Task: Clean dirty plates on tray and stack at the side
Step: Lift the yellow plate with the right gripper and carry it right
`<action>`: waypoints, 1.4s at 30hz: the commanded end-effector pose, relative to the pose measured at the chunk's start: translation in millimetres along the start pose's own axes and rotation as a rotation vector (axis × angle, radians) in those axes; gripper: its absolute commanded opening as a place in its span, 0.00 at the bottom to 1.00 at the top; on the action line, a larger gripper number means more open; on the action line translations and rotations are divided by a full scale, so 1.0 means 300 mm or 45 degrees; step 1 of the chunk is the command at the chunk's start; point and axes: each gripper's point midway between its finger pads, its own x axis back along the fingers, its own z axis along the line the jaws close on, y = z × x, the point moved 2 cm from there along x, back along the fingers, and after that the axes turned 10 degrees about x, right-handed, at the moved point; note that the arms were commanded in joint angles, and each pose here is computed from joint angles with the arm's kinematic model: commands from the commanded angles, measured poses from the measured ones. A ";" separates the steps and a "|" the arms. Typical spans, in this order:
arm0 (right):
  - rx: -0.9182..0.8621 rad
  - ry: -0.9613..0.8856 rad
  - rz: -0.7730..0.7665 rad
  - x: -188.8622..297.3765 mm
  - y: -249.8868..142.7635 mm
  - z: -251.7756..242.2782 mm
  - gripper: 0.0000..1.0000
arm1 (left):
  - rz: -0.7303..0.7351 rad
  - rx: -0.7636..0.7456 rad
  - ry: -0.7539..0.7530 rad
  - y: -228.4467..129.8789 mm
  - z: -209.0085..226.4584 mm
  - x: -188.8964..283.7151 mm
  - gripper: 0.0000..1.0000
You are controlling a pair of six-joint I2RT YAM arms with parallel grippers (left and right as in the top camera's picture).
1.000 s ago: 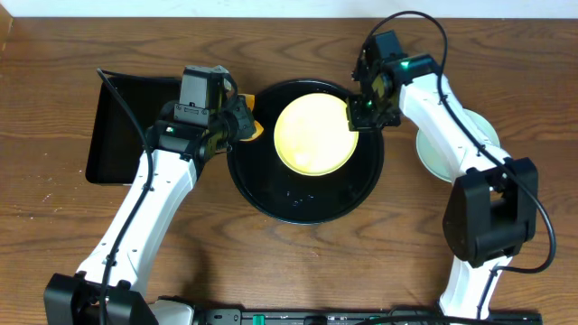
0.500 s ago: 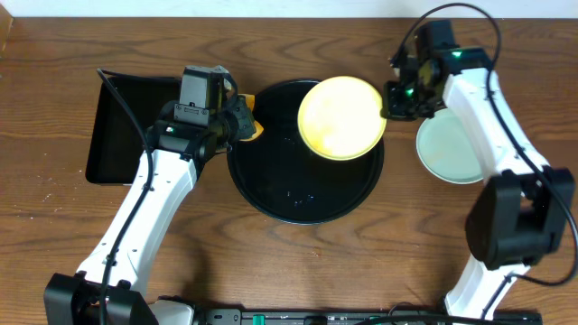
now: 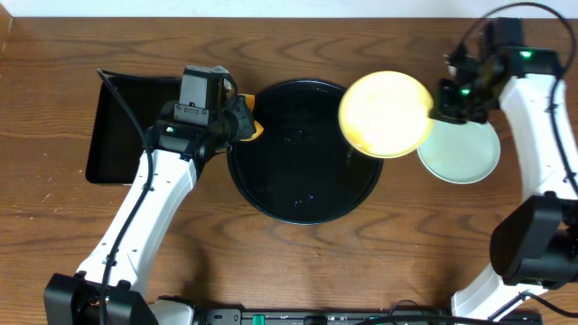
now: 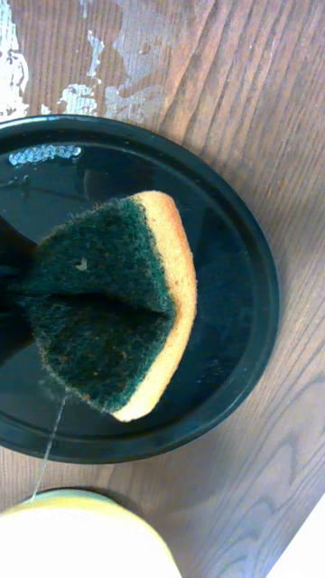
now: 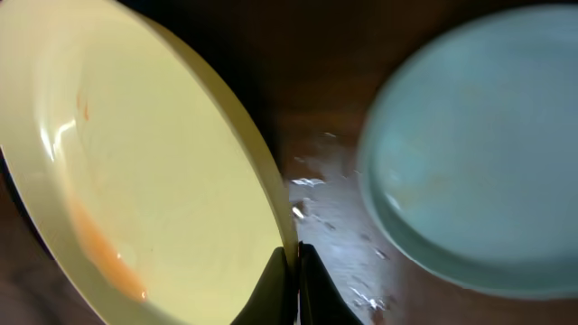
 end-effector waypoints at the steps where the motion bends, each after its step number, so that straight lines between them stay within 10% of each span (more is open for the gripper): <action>1: -0.006 -0.012 -0.034 0.044 -0.005 -0.047 0.02 | -0.014 -0.005 0.008 0.014 0.000 -0.001 0.08; 42: 0.368 -0.946 -0.263 0.007 0.028 0.333 0.01 | -0.014 -0.005 0.009 0.014 0.000 -0.001 0.08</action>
